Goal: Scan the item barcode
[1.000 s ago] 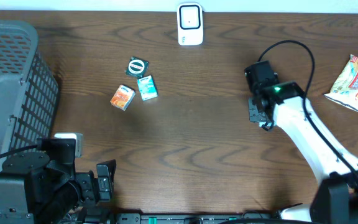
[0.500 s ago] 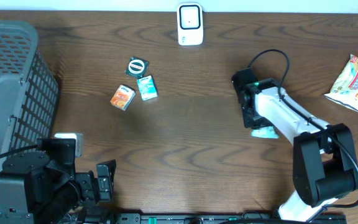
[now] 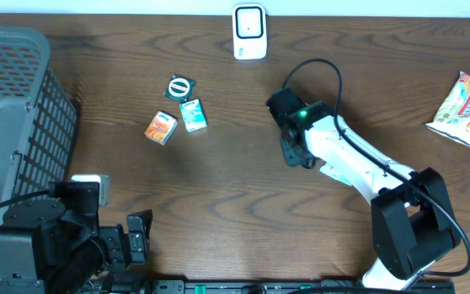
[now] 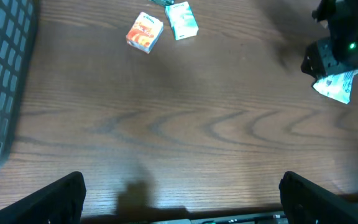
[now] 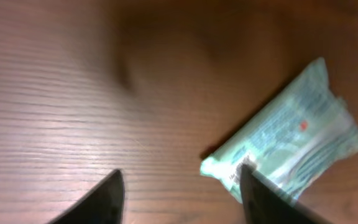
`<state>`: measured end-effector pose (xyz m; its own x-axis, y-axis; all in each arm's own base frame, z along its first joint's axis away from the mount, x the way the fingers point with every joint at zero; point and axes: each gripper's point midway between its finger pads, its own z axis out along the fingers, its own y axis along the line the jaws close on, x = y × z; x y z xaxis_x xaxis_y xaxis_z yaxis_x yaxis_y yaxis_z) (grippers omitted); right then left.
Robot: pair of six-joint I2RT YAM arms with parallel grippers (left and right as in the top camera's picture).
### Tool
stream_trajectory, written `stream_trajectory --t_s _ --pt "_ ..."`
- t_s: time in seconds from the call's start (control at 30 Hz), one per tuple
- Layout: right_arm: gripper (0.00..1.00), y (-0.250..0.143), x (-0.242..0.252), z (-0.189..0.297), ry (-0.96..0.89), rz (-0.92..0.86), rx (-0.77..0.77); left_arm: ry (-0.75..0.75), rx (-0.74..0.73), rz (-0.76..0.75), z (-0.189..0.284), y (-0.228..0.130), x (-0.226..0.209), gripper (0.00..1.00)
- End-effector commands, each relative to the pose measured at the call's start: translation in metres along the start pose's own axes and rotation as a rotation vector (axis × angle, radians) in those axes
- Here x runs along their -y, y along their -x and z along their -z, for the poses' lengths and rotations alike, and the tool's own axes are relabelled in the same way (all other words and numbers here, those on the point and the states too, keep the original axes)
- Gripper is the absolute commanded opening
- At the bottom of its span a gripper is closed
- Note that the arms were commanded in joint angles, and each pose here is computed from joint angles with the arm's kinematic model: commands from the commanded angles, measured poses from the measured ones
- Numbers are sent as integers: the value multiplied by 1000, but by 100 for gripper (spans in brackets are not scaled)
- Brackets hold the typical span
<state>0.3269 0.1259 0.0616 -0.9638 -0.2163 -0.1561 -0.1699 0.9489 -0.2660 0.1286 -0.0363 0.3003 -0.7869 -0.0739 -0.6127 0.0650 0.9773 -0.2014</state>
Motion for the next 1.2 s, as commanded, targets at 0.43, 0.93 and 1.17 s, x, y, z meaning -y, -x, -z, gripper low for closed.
stream_trajectory --t_s 0.43,0.93,1.17 --pt "79 -13 49 -19 -168 -187 -39 9 2 5 0 1 -1 97" --pt "62 -43 78 -59 -220 -296 -88 9 2 5 0 1 -1 98" --pt "57 -53 74 -77 -185 -318 -86 9 2 5 0 1 -1 98"
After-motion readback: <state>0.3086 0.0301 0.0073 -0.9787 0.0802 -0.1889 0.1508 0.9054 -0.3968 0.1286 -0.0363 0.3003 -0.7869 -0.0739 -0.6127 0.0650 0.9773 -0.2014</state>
